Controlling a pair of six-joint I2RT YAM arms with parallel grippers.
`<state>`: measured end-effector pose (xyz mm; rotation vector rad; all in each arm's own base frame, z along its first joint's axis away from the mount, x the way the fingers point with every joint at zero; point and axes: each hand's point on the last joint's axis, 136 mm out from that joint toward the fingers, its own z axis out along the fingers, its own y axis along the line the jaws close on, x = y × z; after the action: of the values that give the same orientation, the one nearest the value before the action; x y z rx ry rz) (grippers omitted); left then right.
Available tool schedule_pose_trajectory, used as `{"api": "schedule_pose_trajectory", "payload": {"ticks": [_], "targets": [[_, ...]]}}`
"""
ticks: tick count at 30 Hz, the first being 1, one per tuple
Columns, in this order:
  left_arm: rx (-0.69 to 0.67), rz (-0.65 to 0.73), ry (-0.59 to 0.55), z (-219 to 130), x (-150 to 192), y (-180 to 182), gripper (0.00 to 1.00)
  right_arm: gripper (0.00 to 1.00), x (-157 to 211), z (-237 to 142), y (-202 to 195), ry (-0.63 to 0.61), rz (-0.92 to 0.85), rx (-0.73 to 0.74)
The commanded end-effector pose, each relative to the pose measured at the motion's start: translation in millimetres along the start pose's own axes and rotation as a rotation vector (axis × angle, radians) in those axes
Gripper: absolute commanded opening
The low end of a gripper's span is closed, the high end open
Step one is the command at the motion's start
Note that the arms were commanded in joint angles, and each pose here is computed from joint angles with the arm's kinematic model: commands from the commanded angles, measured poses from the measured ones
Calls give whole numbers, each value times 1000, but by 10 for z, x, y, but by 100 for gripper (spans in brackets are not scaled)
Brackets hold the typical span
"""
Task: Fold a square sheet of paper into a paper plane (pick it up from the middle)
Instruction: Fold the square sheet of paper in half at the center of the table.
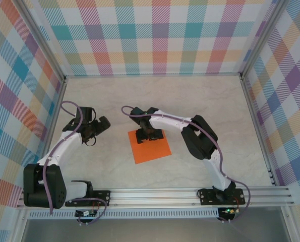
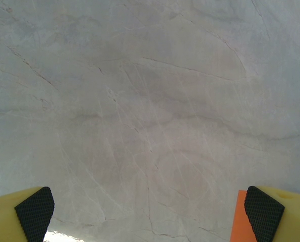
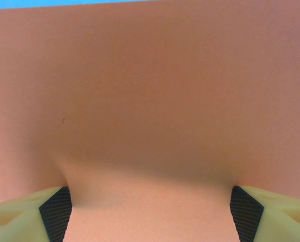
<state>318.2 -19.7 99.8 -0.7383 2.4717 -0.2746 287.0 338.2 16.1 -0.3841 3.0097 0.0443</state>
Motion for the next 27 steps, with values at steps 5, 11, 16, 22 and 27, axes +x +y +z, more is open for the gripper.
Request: {"api": "schedule_pose_trajectory", "payload": {"ticks": [5, 11, 16, 22, 27], "targets": [[-37, -12, 38, 33, 120, 104, 100, 78, 239, 263, -107, 96, 18, 64], [-36, -15, 43, 34, 137, 108, 100, 80, 137, 87, -95, 42, 29, 53], [-32, -16, 44, 27, 139, 97, 100, 87, 26, -185, -74, -16, 48, 35], [-36, -16, 47, 38, 150, 114, 100, 99, 62, -156, -37, -3, 46, 22], [-39, -16, 49, 42, 158, 117, 100, 100, 104, -146, 80, 9, 33, -17]]}}
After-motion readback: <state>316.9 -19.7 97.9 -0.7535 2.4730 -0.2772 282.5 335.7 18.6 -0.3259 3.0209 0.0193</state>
